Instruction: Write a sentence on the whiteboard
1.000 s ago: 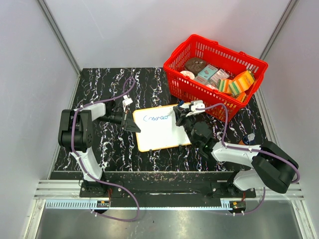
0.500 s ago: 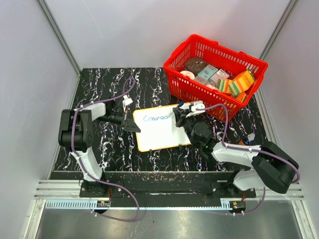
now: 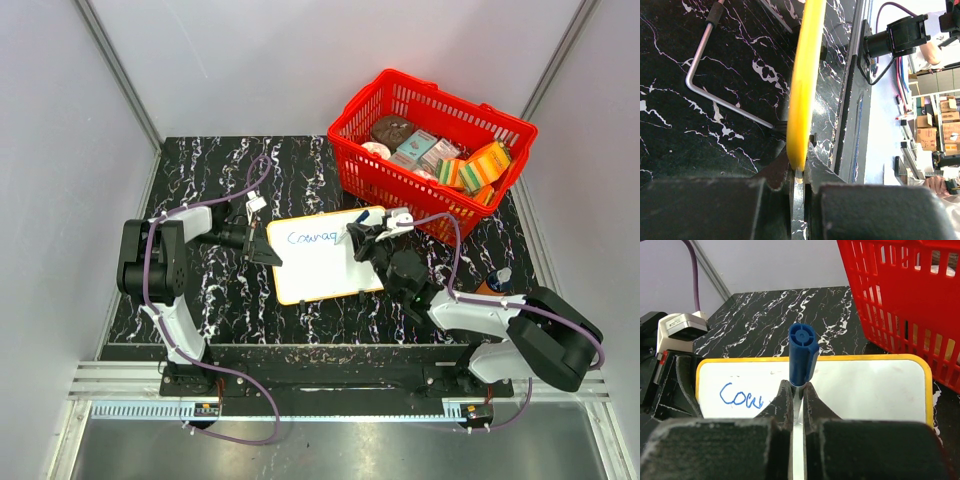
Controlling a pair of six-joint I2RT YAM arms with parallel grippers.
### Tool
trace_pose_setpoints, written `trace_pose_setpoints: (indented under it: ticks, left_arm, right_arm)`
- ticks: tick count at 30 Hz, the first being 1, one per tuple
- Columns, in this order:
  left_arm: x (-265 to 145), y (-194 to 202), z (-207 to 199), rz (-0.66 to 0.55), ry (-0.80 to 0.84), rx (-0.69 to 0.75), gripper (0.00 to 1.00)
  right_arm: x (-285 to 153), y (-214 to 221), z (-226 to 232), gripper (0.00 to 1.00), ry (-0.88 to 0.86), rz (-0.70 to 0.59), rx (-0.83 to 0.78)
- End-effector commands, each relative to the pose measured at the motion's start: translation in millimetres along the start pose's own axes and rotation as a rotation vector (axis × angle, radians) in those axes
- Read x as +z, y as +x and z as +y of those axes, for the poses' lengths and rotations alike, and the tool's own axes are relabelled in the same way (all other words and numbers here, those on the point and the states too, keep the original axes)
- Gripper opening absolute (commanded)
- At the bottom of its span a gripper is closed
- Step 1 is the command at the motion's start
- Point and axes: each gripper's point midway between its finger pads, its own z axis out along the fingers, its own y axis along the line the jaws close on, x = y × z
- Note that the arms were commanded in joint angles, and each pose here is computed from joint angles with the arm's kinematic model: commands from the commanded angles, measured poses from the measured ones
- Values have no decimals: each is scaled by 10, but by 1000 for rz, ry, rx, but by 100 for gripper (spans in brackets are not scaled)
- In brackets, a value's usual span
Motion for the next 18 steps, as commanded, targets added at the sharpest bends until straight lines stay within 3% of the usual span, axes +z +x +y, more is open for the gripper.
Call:
trace_pose_setpoints:
  ticks: [1,18]
  left_arm:
    - [12,116,235,89,-102,47,0]
    - [10,116,230,89,-102,50,0]
  right_arm:
    - [-41,127,-73,0,9,38,-9]
    - [27,13,79,0,-48,-11,36]
